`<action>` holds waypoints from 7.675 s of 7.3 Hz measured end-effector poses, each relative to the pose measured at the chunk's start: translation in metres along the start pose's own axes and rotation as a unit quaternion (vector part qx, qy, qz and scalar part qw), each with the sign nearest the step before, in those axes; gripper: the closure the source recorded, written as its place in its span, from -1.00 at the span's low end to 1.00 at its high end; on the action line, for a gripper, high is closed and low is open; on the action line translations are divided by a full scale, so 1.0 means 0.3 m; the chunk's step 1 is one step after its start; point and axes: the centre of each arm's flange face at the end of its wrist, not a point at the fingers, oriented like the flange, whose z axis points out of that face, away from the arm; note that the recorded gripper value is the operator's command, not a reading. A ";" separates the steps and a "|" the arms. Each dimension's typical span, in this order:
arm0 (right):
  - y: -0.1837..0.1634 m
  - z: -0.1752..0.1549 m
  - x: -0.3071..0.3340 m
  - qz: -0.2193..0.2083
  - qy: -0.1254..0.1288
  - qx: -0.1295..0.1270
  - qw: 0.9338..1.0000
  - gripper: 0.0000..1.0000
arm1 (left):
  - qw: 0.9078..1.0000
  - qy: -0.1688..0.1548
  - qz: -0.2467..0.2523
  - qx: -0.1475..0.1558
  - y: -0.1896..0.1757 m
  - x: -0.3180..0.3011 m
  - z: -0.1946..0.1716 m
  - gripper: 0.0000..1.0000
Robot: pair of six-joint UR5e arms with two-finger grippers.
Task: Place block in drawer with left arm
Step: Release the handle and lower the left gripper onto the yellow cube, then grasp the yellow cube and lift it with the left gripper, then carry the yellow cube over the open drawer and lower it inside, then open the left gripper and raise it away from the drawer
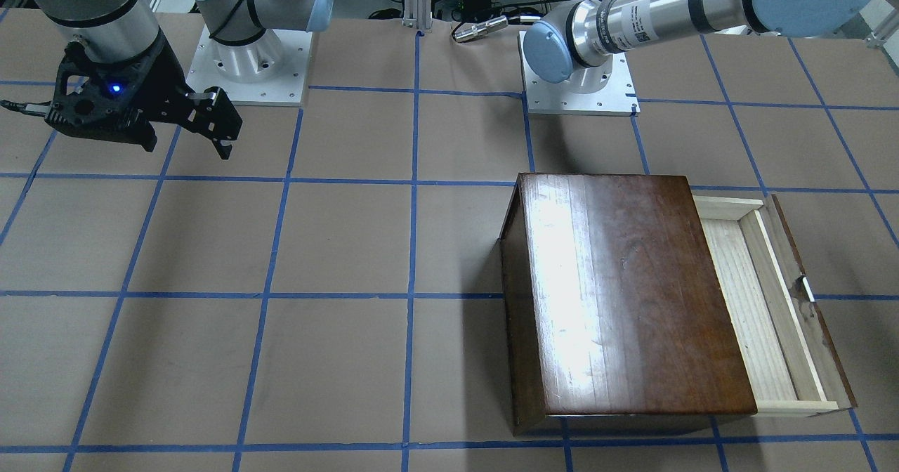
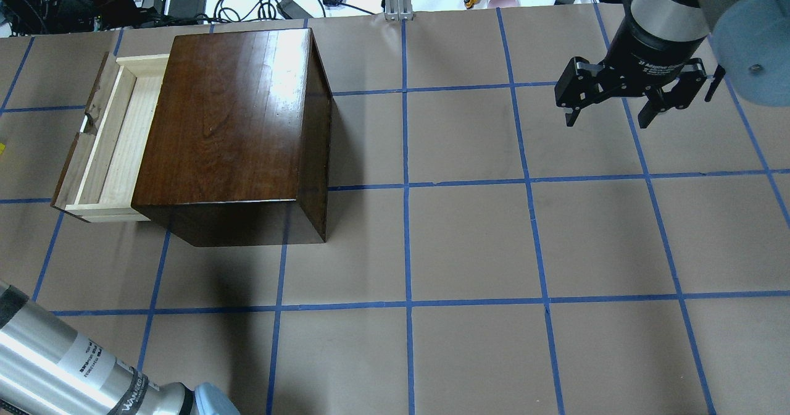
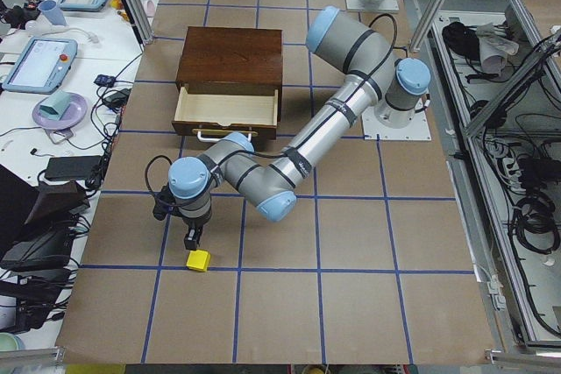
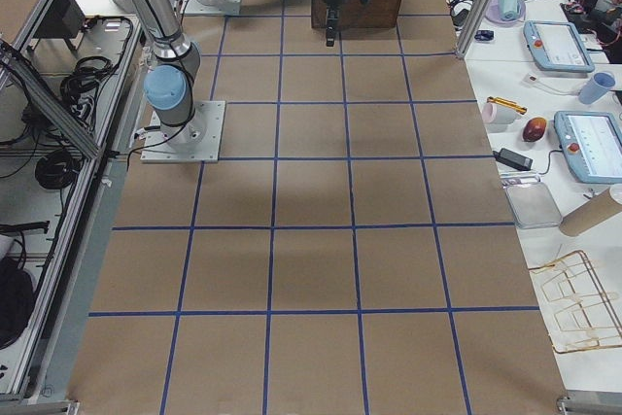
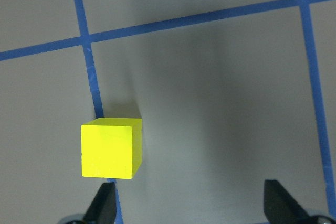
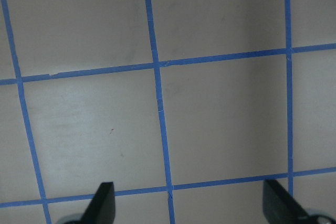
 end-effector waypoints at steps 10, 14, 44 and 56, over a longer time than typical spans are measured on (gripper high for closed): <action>0.000 -0.001 0.000 0.000 0.000 0.000 1.000 -1.00 | 1.000 -0.019 0.003 0.015 0.029 -0.148 0.293 1.00; 0.000 -0.001 0.000 0.000 0.000 0.000 1.000 -1.00 | 1.000 -0.024 0.006 0.018 0.023 -0.145 0.230 1.00; 0.000 0.000 0.000 0.000 0.000 0.000 1.000 -1.00 | 0.995 0.069 -0.051 -0.049 -0.253 1.281 -0.464 -1.00; 0.000 0.000 0.001 0.000 0.000 0.000 1.000 -1.00 | 0.992 0.052 -0.103 -0.047 -0.133 2.019 -0.801 -1.00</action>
